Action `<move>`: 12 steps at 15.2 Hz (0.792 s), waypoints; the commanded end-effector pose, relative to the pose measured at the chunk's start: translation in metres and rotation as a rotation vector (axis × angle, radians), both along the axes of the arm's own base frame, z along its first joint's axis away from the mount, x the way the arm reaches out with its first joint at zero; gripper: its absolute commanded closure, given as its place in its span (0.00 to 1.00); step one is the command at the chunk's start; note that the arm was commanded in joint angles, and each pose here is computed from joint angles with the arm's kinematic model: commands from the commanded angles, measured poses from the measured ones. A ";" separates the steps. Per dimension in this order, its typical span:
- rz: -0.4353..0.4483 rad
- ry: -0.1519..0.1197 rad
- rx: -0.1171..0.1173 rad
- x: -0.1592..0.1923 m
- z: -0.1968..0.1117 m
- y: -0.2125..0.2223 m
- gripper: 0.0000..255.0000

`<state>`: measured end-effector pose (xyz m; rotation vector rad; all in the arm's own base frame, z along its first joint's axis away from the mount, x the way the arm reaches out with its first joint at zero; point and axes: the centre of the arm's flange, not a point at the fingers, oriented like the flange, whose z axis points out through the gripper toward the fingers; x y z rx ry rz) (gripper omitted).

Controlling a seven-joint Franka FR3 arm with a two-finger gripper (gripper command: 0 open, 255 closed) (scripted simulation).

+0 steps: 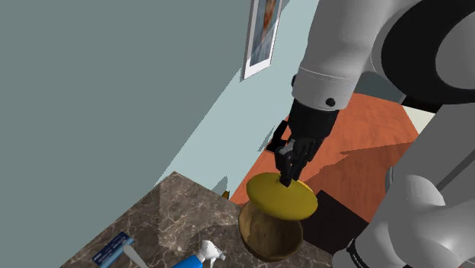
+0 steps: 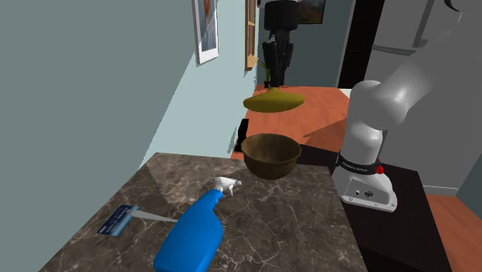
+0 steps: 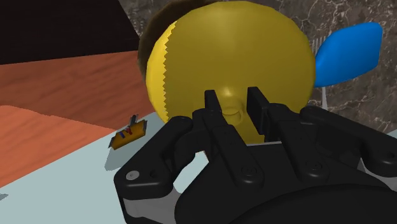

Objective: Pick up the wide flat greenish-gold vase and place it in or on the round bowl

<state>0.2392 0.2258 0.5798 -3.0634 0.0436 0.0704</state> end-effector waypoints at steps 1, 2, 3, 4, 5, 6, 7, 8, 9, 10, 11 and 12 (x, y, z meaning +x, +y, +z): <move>0.000 0.000 0.001 -0.007 -0.005 -0.003 1.00; 0.000 0.000 0.001 -0.007 -0.010 -0.003 1.00; 0.000 0.000 0.001 -0.007 -0.016 -0.003 1.00; 0.000 0.000 0.001 -0.007 -0.021 -0.003 1.00; 0.000 0.000 0.001 -0.007 -0.026 -0.003 1.00; 0.000 0.000 0.001 -0.007 -0.031 -0.003 1.00; 0.000 0.000 0.001 -0.007 -0.037 -0.003 1.00; 0.000 0.000 0.001 -0.007 -0.042 -0.003 1.00; 0.000 0.000 0.001 -0.007 -0.047 -0.003 1.00; 0.000 0.000 0.001 -0.007 -0.053 -0.003 1.00; 0.000 0.000 0.001 -0.007 -0.058 -0.003 1.00; 0.000 0.000 0.001 -0.007 -0.063 -0.003 1.00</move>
